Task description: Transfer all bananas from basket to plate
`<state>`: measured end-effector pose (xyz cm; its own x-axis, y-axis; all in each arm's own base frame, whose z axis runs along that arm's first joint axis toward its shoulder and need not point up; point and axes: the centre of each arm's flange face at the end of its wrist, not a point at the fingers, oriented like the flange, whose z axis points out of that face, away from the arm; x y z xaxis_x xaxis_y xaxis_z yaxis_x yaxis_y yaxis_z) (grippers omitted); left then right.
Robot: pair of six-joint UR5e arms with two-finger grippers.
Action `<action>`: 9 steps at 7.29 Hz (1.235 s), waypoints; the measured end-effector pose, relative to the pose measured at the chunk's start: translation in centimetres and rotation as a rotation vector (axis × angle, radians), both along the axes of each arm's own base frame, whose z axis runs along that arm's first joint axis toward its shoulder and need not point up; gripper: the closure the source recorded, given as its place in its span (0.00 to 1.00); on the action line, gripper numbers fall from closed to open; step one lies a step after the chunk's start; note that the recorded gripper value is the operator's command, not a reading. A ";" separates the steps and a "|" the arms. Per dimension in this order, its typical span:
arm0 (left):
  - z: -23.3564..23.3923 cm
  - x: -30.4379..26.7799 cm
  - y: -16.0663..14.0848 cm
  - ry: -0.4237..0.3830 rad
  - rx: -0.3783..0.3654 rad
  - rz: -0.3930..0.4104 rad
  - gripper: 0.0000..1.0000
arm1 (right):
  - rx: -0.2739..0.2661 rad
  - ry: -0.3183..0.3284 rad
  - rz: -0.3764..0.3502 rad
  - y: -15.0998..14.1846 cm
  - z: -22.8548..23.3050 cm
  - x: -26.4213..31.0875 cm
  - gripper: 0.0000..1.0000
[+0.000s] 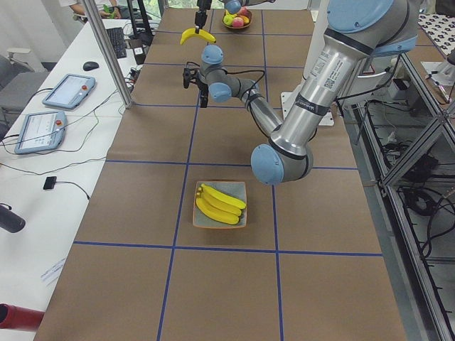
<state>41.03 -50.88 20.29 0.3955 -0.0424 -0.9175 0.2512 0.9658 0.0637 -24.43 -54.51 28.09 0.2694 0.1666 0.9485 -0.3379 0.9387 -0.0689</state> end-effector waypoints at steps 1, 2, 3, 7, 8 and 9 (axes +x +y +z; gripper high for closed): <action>-1.6 0.5 0.3 0.033 0.008 0.003 0.00 | 0.007 -0.049 0.022 1.4 -0.7 -2.9 1.00; -2.9 1.0 0.9 0.075 0.023 0.008 0.00 | 0.027 -0.093 0.031 2.9 -1.2 -5.6 1.00; -3.9 1.3 1.6 0.118 0.047 0.017 0.00 | 0.050 -0.136 0.020 4.3 -1.7 -7.6 1.00; -8.2 4.6 5.0 0.213 0.106 0.087 0.00 | 0.063 -0.207 -0.017 8.2 -3.9 -13.8 1.00; -8.8 5.6 5.7 0.212 0.139 0.114 0.01 | 0.058 -0.199 -0.033 8.6 -4.6 -14.9 1.00; -9.0 6.5 6.2 0.202 0.181 0.141 0.01 | 0.051 -0.189 -0.045 8.8 -5.2 -15.7 1.00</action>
